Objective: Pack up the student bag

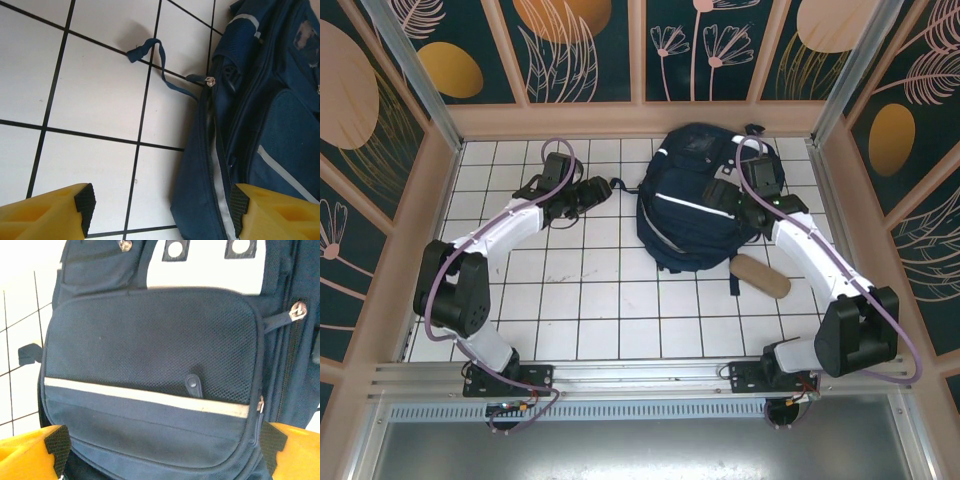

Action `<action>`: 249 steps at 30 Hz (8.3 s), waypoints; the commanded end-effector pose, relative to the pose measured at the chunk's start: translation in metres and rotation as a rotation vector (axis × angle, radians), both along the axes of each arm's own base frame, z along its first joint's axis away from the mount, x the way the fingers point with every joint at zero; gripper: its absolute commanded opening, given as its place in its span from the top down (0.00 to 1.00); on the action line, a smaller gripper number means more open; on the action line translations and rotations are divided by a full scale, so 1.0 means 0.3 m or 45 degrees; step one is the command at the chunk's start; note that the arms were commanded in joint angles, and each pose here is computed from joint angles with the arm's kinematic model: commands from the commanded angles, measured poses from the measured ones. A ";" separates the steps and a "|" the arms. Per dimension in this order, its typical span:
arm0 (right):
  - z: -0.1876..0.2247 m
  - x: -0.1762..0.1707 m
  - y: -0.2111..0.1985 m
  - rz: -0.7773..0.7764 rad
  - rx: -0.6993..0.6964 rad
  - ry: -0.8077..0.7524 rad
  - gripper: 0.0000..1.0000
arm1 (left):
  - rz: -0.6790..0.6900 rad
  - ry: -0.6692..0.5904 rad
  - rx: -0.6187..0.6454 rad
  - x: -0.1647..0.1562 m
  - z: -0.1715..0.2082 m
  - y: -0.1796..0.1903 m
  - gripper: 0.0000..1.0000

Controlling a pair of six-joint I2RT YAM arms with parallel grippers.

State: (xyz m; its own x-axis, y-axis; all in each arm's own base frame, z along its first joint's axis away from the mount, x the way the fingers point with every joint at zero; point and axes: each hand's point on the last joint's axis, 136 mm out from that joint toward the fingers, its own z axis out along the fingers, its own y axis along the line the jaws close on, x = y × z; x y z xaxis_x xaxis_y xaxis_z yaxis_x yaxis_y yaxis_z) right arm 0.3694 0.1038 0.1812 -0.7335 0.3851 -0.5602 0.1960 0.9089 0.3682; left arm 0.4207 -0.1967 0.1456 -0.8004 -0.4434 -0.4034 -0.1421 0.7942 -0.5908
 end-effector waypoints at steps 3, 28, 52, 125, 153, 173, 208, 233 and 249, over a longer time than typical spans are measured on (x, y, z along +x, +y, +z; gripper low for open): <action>-0.119 -0.048 -0.110 -0.175 -0.079 0.130 0.01 | -0.013 -0.055 -0.048 -0.034 0.067 -0.007 0.27; -0.494 -0.402 -0.213 -0.470 0.446 0.546 0.01 | -0.231 0.000 -0.120 -0.218 0.009 -0.273 0.27; -0.479 -0.474 -0.001 -0.201 0.241 0.490 0.01 | -0.398 0.048 -0.051 -0.386 -0.064 -0.428 0.29; -0.066 -0.380 -0.230 -0.359 0.317 0.096 0.01 | -1.451 -0.134 0.644 -0.687 -0.464 -0.976 0.27; 0.030 -0.297 -0.267 -0.316 0.323 0.031 0.07 | -1.208 -0.325 0.578 -0.679 -0.212 -0.897 0.57; -0.057 -0.001 0.067 0.221 -0.056 0.151 0.33 | -0.608 -0.451 0.286 -0.490 0.172 -0.465 0.67; -0.283 0.020 0.282 0.739 -0.898 0.180 0.33 | -0.381 -0.397 0.291 -0.440 0.157 -0.206 0.66; 0.157 0.180 0.316 0.524 -0.644 -0.147 1.00 | -0.483 -0.358 0.200 -0.369 0.114 -0.356 0.67; 0.397 0.203 0.378 0.486 -0.090 -0.235 1.00 | -0.298 -0.096 -0.086 -0.097 0.021 -0.523 0.66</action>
State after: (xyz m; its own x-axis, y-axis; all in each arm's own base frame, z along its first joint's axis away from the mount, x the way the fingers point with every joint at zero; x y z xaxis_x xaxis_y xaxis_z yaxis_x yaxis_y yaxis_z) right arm 0.4316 0.1977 0.2327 -0.7780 -0.0646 -0.6249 -0.1907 0.9721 0.1369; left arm 0.3808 -0.3367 0.1420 -0.8441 -0.2041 -0.4958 0.1312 0.8179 -0.5602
